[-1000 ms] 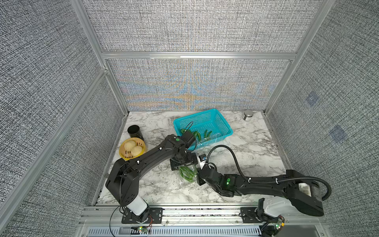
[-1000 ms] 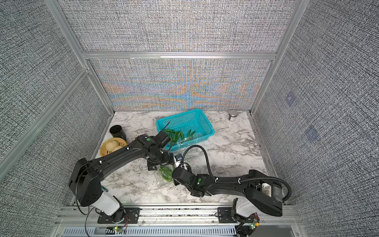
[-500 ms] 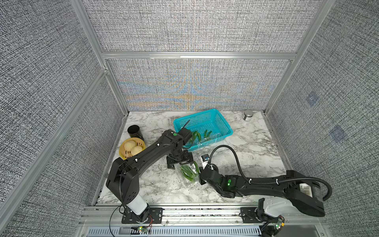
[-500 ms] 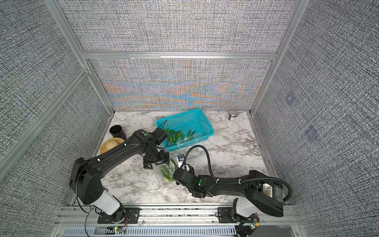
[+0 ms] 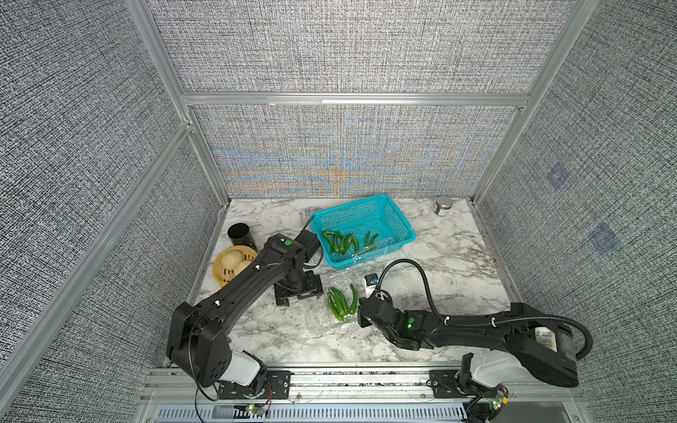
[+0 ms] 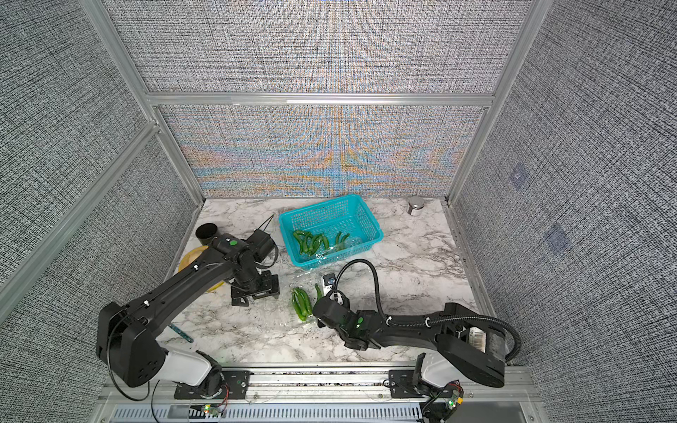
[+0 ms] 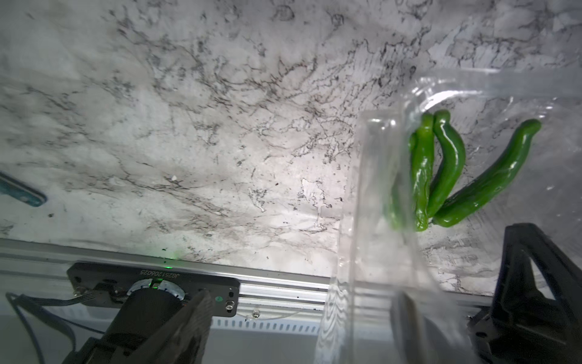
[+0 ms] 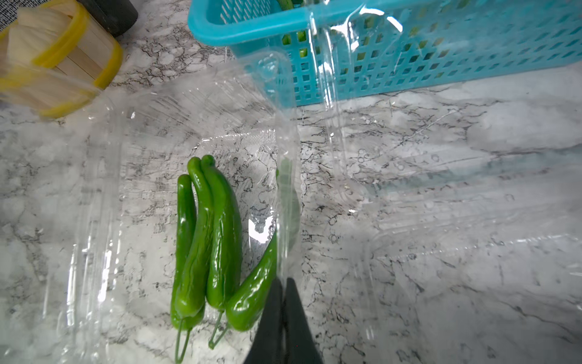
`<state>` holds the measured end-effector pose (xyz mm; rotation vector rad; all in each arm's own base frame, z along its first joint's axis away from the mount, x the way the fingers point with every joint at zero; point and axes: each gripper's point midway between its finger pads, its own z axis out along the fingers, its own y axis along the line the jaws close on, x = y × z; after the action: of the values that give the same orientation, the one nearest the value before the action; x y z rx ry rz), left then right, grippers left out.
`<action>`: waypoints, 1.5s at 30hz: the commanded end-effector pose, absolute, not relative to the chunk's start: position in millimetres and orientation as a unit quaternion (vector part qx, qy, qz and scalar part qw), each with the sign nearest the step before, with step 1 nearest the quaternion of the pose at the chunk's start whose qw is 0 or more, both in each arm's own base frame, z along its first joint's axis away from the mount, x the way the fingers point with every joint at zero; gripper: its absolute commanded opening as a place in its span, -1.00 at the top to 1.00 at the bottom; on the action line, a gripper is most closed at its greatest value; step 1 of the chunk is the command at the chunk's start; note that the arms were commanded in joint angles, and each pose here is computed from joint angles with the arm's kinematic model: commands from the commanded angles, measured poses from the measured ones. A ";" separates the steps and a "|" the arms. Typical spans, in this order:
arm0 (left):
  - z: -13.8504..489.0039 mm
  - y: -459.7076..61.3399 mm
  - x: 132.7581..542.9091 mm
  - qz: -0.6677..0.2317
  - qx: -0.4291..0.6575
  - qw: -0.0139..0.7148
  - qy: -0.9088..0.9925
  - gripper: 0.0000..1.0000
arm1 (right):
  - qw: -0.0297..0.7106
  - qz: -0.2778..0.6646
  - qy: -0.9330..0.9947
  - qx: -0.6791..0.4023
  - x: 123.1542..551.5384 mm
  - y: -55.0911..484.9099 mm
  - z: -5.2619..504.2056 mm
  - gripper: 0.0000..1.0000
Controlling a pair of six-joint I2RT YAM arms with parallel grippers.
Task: Take small green peppers out of containers
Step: Open the packing box at the center of the board, then pick up the green pepper from the packing box.
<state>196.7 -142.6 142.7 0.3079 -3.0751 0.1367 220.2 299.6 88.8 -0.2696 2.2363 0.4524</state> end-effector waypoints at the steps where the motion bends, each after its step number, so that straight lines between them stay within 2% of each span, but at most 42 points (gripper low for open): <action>1: 148.8 -120.7 200.6 0.008 0.090 0.009 -0.996 -0.79 | 0.393 0.206 0.892 -0.086 217.5 303.4 88.4 1.00; 6: 159.5 -98.1 203.8 -0.027 0.088 -0.002 -0.996 -0.79 | 0.371 0.238 0.895 -0.069 213.9 309.3 82.7 1.00; 7: 161.9 -96.6 204.7 -0.028 0.088 -0.006 -0.996 -0.79 | 0.368 0.243 0.895 -0.066 213.3 310.0 82.0 0.93; 10: 174.8 -100.3 209.6 -0.010 0.095 -0.029 -0.995 -0.79 | 0.360 0.258 0.895 -0.059 211.2 312.9 80.5 0.48; 12: 183.3 -113.5 215.8 0.030 0.106 -0.044 -0.993 -0.70 | 0.355 0.270 0.893 -0.054 209.8 314.9 80.4 0.23; 14: 187.2 -131.7 221.8 0.077 0.113 -0.052 -0.989 -0.62 | 0.356 0.283 0.889 -0.051 209.8 317.5 82.6 0.05; 17: 186.7 -164.3 232.4 0.127 0.108 -0.063 -0.984 -0.61 | 0.361 0.298 0.882 -0.050 210.2 320.2 87.7 -0.21; 21: 174.9 -209.1 239.5 0.150 0.082 -0.051 -0.984 -0.61 | 0.363 0.297 0.881 -0.056 209.2 316.8 95.1 -0.43; 26: 151.1 -256.2 243.8 0.142 0.045 -0.030 -0.988 -0.60 | 0.383 0.289 0.875 -0.057 207.6 295.8 107.7 -0.47; 29: 130.8 -271.7 241.0 0.133 0.038 -0.014 -0.990 -0.29 | 0.395 0.275 0.875 -0.055 207.5 276.3 115.3 -0.47; 31: 117.7 -275.0 239.0 0.124 0.040 -0.006 -0.991 -0.19 | 0.402 0.267 0.874 -0.050 207.5 262.7 119.3 -0.47; 38: 83.2 -294.4 231.5 0.116 0.029 0.013 -0.993 -0.16 | 0.411 0.254 0.875 -0.026 206.8 224.0 118.8 -0.47; 45: 52.6 -296.5 217.3 0.090 0.027 0.043 -0.995 -0.04 | 0.397 0.256 0.881 -0.023 205.7 221.3 110.5 -0.46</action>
<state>227.1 -301.5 60.8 0.0514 -3.0840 0.3167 207.1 221.2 113.9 -0.0496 2.2152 0.6551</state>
